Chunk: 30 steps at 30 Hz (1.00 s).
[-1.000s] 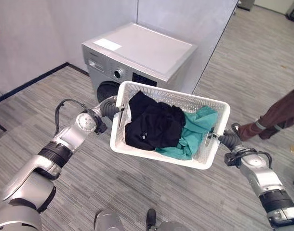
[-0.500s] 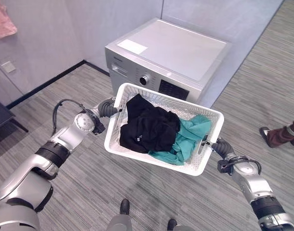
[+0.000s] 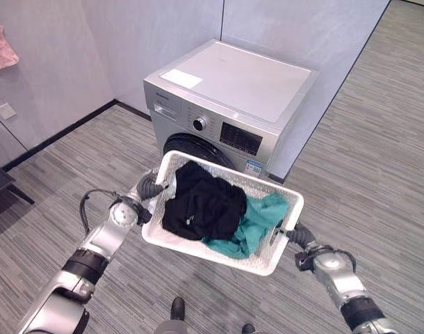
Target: Grab the laundry basket,head to the washer,open it,put in the laundry and shut it.
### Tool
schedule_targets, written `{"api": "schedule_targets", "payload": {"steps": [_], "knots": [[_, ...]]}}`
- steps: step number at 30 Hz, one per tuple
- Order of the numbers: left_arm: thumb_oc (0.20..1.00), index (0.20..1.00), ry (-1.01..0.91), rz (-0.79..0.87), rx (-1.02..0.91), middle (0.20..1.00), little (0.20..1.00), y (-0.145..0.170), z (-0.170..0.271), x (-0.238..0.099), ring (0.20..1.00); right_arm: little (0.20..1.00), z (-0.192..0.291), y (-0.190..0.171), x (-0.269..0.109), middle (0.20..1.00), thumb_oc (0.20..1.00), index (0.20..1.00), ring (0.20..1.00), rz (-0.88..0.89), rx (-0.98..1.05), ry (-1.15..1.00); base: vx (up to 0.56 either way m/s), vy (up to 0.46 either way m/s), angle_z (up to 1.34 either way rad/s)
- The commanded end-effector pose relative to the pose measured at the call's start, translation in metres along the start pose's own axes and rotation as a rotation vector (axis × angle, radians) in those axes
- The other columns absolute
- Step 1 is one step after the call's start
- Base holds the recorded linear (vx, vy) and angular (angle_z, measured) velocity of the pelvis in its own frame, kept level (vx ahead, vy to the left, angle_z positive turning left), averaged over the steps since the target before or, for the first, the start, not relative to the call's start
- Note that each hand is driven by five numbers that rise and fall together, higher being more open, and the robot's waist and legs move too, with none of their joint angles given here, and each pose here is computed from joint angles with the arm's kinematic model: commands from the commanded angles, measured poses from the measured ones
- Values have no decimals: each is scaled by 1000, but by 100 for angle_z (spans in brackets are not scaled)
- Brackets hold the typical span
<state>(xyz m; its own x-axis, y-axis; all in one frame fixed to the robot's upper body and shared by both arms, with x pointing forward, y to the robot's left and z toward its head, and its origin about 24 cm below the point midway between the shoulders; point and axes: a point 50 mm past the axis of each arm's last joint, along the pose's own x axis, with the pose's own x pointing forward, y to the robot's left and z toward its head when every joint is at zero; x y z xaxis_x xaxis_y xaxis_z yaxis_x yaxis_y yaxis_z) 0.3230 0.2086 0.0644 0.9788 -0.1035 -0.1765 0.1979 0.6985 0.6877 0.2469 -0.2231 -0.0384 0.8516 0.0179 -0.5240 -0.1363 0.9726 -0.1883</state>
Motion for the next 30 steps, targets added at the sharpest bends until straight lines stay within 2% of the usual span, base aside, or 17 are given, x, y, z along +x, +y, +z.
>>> {"api": "schedule_targets", "payload": {"steps": [1,10,16,23,24,30], "knots": [[200,200,-135,202,-40,200,200,47,35,14,200,200,18,-34,-4,200,200,200,200,-98,-33,-86,0,0,0],[200,200,-135,207,-40,200,200,48,35,13,200,200,36,-28,-7,200,200,200,200,-67,-38,-169,8,-2,0],[200,200,-176,259,17,200,200,66,45,8,200,200,70,-30,-21,200,200,200,200,-49,-41,-330,-36,3,0],[200,200,-275,343,134,200,200,99,58,-20,200,200,104,-50,-61,200,200,200,200,-67,-64,-536,-27,-21,10],[200,200,-287,360,154,200,200,107,55,-36,200,200,107,-57,-74,200,200,200,200,-64,-71,-564,-10,-41,2],[200,200,-329,388,163,200,200,122,54,-65,200,200,128,-73,-96,200,200,200,200,-78,-77,-665,6,-56,8]]}}
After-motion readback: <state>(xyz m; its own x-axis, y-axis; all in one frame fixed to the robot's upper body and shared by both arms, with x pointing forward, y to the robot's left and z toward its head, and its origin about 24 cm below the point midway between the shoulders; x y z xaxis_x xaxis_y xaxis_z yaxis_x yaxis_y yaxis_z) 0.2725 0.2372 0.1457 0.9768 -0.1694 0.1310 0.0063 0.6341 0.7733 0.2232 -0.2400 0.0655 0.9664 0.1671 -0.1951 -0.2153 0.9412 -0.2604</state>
